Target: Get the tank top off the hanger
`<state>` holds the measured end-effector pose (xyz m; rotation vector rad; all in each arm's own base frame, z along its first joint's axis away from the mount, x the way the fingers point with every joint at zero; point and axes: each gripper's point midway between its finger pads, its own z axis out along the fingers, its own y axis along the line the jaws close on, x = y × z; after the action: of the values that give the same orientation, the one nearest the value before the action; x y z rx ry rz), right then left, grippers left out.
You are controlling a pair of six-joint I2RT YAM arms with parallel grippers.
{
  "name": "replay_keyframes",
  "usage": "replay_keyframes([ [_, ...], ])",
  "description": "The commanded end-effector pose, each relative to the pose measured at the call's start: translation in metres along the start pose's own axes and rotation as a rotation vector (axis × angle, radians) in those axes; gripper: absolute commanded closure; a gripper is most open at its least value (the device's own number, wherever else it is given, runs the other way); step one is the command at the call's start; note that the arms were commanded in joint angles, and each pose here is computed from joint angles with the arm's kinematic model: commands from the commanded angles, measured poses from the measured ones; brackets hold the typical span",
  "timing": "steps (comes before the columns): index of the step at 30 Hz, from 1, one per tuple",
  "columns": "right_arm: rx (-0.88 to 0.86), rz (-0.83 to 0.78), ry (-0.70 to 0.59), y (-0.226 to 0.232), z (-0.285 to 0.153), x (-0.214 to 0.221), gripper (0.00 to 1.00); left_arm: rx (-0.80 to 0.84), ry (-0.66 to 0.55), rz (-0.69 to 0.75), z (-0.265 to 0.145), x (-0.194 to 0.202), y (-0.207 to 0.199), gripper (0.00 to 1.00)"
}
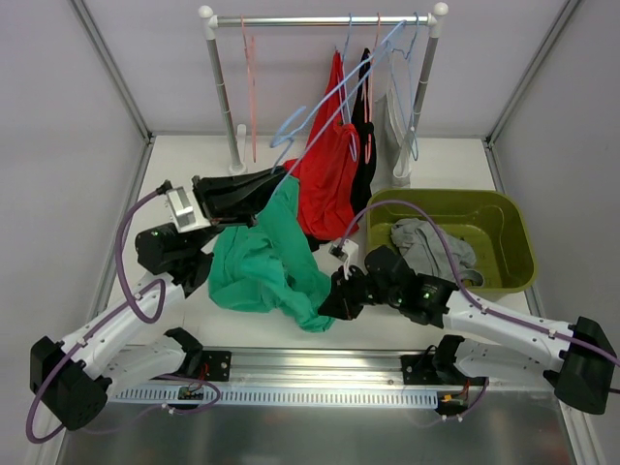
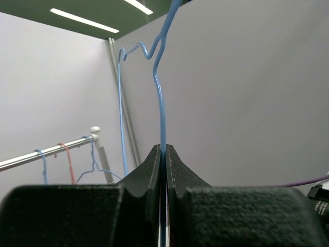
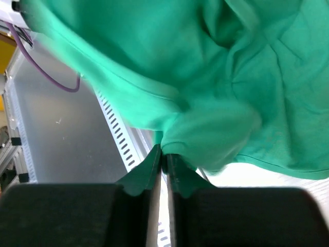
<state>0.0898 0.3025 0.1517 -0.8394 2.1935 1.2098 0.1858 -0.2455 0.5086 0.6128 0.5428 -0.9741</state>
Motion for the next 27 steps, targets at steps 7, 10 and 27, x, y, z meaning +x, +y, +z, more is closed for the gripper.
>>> replay_keyframes([
  [7,0.019,-0.02,-0.006,0.0,0.006,-0.002,0.77,-0.229,-0.242,0.182,-0.036,-0.063,0.018,1.0],
  [10,0.038,-0.019,-0.006,-0.003,0.008,-0.001,0.61,-0.386,-0.145,0.07,-0.043,-0.048,0.044,1.0],
  [27,0.1,-0.007,-0.03,-0.012,0.01,-0.004,0.01,-0.968,0.253,-0.266,-0.052,0.031,0.132,1.0],
])
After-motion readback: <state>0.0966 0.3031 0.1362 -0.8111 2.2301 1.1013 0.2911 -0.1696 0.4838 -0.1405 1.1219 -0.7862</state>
